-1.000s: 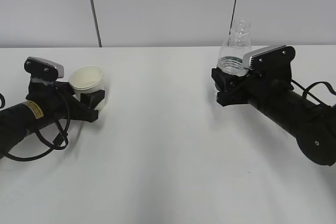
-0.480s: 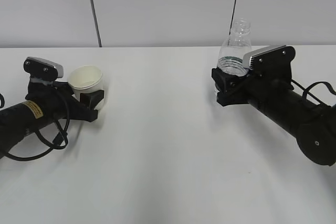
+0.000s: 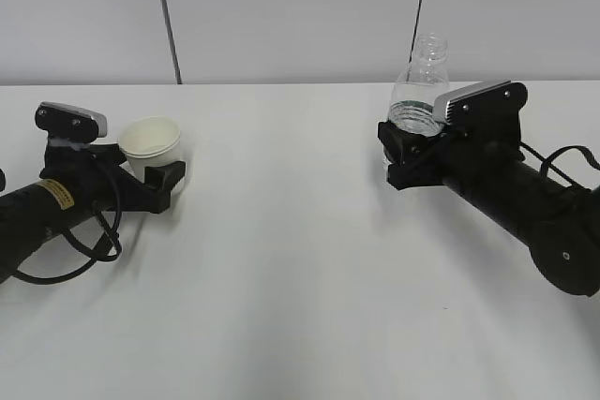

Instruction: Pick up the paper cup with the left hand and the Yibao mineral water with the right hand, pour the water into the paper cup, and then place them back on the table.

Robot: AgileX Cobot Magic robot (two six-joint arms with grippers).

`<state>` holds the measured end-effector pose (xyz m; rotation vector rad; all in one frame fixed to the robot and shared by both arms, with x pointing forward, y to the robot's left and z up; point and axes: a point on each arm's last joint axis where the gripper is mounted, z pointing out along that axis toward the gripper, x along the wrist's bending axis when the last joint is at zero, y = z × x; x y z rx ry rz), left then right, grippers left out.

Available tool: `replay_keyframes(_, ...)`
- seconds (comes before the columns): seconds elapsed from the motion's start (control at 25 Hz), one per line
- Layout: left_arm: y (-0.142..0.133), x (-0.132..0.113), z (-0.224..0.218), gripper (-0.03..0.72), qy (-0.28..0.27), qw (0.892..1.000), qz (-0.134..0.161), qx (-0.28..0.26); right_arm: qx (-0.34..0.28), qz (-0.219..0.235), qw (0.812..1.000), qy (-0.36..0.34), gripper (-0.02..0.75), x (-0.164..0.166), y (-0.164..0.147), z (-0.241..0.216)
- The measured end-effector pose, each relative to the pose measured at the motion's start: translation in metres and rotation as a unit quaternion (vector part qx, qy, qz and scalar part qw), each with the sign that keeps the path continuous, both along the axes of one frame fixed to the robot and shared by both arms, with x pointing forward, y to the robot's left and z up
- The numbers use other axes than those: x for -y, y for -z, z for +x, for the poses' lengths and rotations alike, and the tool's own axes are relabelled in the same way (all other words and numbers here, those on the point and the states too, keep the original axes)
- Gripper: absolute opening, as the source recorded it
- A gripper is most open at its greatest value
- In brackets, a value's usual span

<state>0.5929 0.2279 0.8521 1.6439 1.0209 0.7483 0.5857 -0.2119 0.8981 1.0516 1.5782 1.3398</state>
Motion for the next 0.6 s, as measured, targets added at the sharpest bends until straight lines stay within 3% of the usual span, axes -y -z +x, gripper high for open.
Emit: replay_keyframes(0.6, 0.0, 0.0, 0.0, 0.59, 0.0, 1.0, 0.0, 0.002, -0.035, -0.002, 0.999, 0.012, 0.489, 0.002, 0.031, 0.0)
